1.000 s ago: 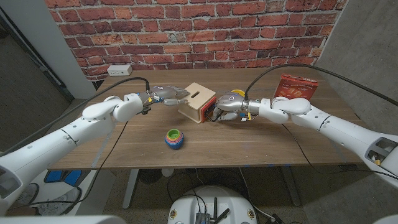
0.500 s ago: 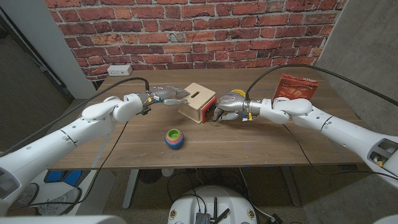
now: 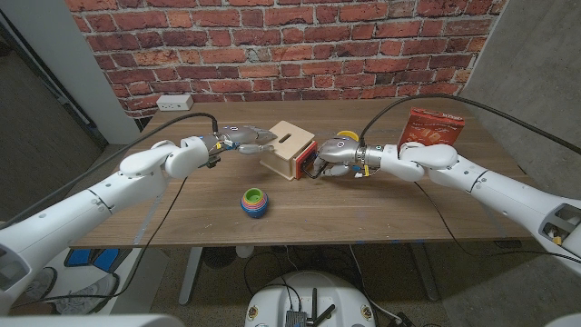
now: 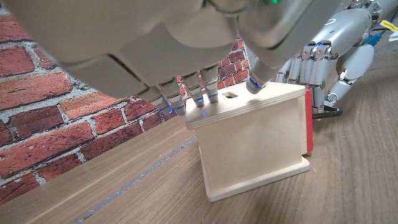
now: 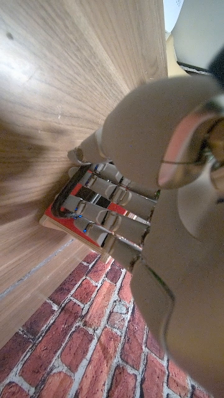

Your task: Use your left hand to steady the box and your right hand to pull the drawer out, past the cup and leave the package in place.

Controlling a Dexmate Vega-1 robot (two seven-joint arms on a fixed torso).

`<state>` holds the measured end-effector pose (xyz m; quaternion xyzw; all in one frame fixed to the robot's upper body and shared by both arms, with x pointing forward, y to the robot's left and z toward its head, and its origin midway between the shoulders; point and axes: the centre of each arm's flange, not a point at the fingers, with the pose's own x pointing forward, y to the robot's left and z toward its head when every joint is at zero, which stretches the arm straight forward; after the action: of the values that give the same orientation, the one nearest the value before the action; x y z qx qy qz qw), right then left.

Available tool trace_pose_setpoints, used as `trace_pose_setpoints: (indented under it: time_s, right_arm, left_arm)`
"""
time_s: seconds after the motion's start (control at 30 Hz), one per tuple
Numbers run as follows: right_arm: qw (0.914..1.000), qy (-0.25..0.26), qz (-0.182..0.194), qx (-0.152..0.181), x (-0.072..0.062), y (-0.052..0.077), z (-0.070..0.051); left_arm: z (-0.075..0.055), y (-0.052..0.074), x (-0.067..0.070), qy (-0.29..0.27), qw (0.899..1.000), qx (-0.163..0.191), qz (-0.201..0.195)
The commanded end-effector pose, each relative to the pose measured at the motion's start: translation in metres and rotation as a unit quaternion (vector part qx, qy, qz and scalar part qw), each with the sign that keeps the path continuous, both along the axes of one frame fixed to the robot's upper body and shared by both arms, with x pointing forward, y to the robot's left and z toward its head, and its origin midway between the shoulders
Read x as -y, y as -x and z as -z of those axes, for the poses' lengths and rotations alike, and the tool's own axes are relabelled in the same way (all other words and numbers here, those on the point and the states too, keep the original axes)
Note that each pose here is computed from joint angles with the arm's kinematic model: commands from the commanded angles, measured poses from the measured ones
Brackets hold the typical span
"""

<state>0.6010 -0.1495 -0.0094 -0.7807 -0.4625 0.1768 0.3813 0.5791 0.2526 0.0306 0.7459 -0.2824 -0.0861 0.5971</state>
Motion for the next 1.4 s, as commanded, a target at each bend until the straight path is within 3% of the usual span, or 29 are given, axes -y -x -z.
trace_pose_setpoints:
  time_s: [0.03, 1.4]
  right_arm:
    - [1.0, -0.002, 0.006, -0.004, 0.004, 0.001, 0.0]
    - [0.9997, -0.003, 0.025, -0.001, 0.021, 0.008, 0.001]
  left_arm:
    - [0.0, -0.002, 0.0, 0.0, 1.0, -0.003, 0.0]
    - [0.002, 0.0, 0.002, 0.0, 1.0, -0.002, -0.005]
